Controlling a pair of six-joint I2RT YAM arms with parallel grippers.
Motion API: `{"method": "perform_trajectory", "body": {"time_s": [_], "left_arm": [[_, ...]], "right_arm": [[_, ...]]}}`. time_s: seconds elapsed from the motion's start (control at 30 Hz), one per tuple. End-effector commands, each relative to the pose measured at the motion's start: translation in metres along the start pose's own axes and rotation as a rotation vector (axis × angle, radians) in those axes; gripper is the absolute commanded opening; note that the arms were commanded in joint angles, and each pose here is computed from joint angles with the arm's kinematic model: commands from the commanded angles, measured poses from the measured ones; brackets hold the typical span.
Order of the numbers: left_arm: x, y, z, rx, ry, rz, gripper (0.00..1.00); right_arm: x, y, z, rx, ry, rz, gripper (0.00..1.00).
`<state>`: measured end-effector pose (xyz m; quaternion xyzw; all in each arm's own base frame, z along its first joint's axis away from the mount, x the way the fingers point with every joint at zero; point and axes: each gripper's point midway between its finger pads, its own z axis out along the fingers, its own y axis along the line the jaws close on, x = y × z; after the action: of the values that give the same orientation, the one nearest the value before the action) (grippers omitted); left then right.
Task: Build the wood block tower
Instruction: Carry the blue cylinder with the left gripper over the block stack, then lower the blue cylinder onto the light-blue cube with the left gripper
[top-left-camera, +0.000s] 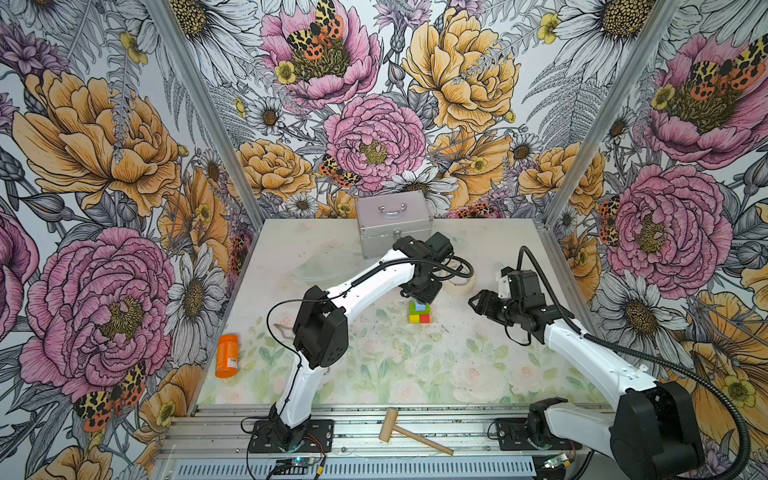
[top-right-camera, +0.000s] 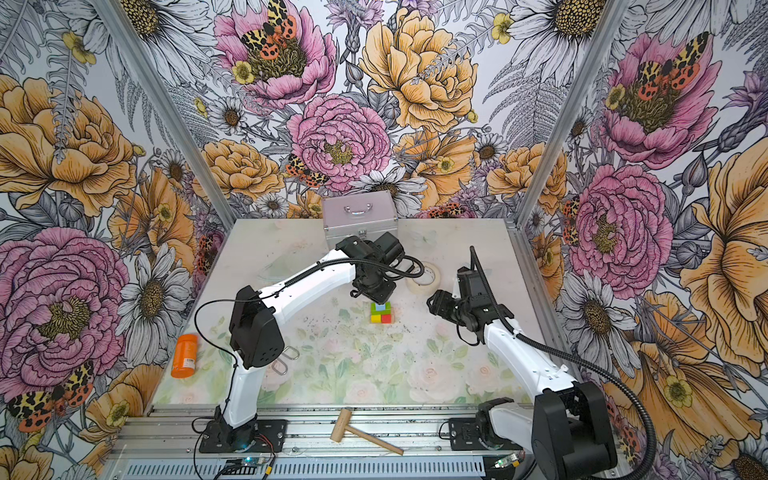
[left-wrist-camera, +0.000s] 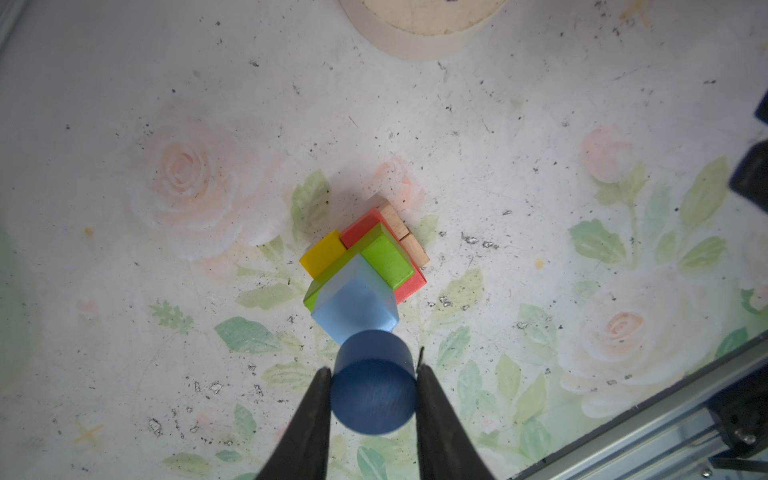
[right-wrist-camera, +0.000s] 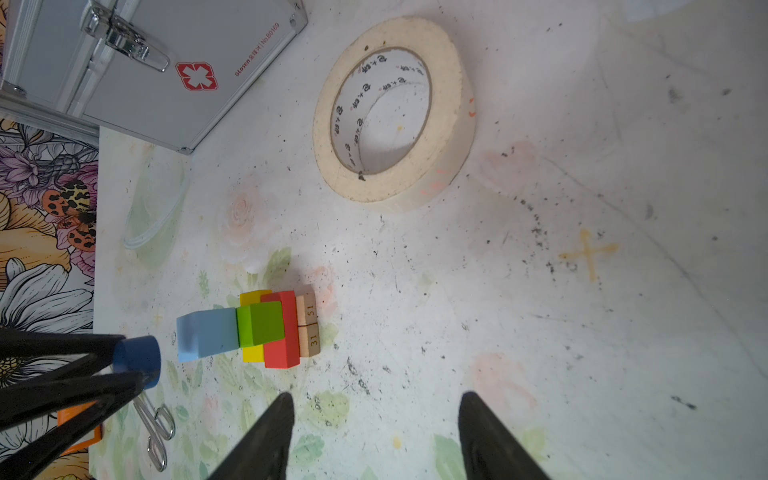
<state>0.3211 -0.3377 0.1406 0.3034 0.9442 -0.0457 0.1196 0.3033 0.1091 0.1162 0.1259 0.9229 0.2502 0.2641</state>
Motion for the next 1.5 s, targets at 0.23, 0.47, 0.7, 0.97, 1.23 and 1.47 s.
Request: {"method": "perform_trajectory", "body": {"time_s": [0.23,0.47,0.7,0.97,1.23,1.47], "left_arm": [[-0.003,0.012,0.007,-0.035,0.005,-0.002,0.22],[-0.003,0.011,0.011,-0.031,0.012,-0.004,0.22],[-0.003,0.012,0.013,-0.033,0.016,-0.005,0.23],[-0.005,0.012,0.013,-0.034,0.013,-0.006,0.25],[-0.005,0.014,0.013,-0.038,0.012,-0.013,0.27],[-0.006,0.014,0.014,-0.038,0.012,-0.013,0.29]], "right_arm": [[-0.006,0.004,-0.002,-0.024,-0.022,-0.015,0.65],[-0.005,0.003,-0.001,-0.021,-0.02,-0.013,0.65],[-0.005,0.002,-0.002,-0.019,-0.022,-0.01,0.65],[-0.004,0.002,-0.002,-0.018,-0.022,-0.011,0.65],[-0.004,0.001,-0.002,-0.017,-0.022,-0.008,0.65],[-0.004,0.0,-0.002,-0.014,-0.022,-0.008,0.65]]}}
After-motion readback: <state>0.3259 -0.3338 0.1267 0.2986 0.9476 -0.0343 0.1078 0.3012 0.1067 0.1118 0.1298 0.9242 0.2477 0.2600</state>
